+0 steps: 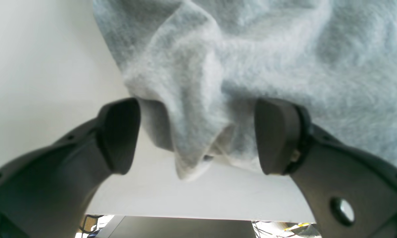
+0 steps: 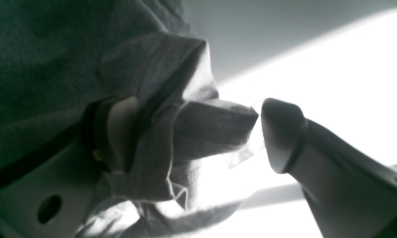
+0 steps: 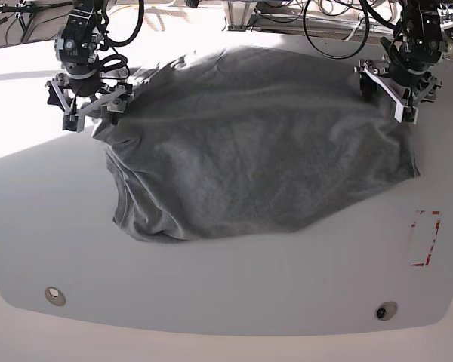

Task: Fold the T-shirt properly
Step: 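Release the shirt and move the right gripper to the shirt's corner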

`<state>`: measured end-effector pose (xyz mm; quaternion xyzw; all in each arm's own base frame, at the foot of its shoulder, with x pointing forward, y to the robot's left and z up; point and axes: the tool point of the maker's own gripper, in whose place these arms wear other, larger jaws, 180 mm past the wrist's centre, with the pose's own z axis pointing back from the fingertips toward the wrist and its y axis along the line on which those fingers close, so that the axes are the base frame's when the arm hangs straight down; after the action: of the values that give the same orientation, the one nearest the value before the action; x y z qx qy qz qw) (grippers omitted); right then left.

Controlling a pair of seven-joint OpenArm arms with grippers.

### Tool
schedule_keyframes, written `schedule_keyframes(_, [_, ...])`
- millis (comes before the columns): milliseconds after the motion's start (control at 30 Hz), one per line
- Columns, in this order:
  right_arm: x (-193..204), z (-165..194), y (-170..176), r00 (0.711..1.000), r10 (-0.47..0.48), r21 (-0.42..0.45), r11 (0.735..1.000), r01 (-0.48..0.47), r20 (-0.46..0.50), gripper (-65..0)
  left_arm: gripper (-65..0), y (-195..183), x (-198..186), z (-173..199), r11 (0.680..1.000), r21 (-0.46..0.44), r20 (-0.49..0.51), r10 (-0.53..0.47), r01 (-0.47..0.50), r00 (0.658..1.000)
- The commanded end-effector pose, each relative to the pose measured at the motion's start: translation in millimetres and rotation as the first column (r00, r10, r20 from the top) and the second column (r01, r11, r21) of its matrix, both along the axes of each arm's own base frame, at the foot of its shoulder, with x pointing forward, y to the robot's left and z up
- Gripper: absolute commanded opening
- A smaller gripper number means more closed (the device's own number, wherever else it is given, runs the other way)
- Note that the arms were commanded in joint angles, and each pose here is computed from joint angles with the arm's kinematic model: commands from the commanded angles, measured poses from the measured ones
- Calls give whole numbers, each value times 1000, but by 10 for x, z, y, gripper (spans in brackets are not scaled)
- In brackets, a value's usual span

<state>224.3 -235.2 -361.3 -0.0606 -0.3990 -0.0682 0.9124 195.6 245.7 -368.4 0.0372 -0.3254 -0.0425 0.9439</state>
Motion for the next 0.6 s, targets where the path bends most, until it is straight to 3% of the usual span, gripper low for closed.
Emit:
schedule_keyframes(0, [353, 335, -25, 990, 13, -21, 1000, -10, 139, -95, -144, 23, 170, 164, 1000, 11, 66, -9, 8, 998])
schedule_keyframes(333, [1006, 756, -144, 969, 17, -32, 999, -10, 246, -94, -144, 282, 431, 496, 997, 1, 192, 71, -73, 979])
schedule_keyframes(567, [1533, 592, -152, 975, 49, 24, 998, -55, 218, -94, -144, 569, 664, 893, 984, -78, 330, 178, -161, 927])
